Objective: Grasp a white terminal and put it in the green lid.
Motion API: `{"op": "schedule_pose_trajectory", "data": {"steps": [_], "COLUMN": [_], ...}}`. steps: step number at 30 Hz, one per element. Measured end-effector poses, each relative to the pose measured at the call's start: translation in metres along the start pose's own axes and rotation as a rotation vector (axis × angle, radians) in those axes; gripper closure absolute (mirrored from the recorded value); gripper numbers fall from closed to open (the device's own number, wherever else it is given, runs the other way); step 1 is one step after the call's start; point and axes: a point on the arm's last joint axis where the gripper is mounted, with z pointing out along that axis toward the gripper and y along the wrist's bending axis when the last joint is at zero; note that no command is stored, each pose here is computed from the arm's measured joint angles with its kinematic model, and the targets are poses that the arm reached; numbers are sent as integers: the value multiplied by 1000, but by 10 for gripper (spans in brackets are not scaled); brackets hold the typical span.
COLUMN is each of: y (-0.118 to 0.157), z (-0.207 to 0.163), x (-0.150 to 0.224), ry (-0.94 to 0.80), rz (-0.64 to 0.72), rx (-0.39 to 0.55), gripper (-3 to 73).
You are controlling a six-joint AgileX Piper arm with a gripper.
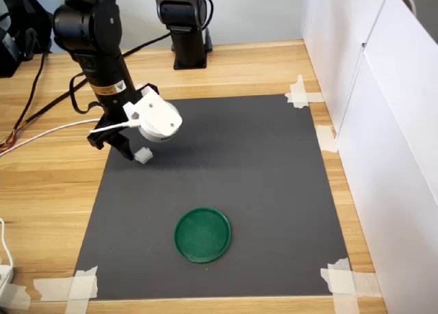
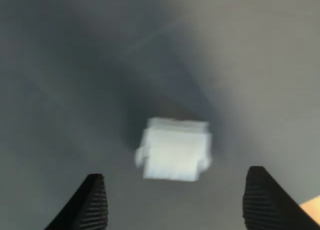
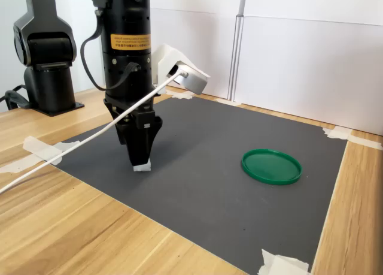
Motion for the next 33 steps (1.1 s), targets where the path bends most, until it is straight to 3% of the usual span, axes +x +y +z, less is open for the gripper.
{"op": "schedule_pose_trajectory", "data": {"steps": [33], "y": [0], "z": [18], "x": [-3], "ry": [-12], "rz": [73], "rx": [-48], "gripper": [27]}}
